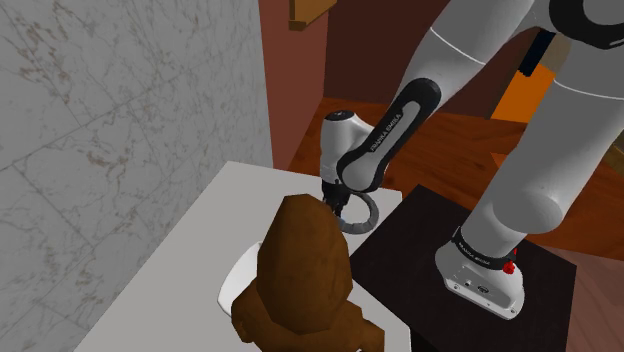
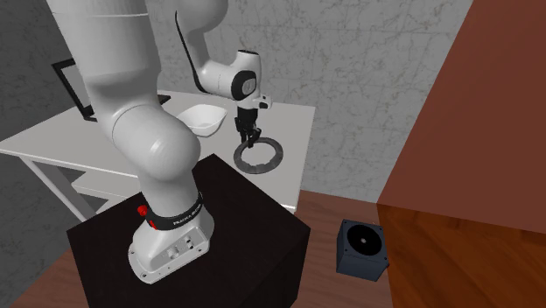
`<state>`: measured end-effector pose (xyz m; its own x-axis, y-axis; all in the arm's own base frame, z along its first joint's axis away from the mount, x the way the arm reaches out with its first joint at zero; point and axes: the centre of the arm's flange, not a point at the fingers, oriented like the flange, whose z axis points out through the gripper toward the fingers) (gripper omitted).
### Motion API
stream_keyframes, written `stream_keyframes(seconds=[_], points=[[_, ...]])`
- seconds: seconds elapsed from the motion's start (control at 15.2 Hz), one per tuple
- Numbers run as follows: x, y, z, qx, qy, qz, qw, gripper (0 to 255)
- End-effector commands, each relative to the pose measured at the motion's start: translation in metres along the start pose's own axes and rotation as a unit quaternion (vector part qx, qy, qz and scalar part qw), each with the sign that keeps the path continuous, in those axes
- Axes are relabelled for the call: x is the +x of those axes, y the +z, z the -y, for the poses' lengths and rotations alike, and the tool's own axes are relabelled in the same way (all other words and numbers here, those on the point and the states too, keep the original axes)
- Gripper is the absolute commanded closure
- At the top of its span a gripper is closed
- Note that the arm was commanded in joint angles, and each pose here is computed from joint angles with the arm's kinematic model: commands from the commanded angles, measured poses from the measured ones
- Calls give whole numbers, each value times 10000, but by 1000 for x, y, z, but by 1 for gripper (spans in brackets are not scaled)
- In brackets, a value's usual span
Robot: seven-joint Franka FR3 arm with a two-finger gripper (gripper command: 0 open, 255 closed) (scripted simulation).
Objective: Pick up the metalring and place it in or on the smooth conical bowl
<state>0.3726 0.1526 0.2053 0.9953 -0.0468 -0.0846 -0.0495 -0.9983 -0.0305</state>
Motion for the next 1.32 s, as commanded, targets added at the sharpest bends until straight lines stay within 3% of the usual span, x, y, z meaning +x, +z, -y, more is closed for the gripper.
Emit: stream_keyframes(seconds=[0.0, 1.25], points=[[-1, -11, 1, 0, 0, 3, 10000, 255], [-10, -111, 4, 0, 0, 3, 10000, 255]])
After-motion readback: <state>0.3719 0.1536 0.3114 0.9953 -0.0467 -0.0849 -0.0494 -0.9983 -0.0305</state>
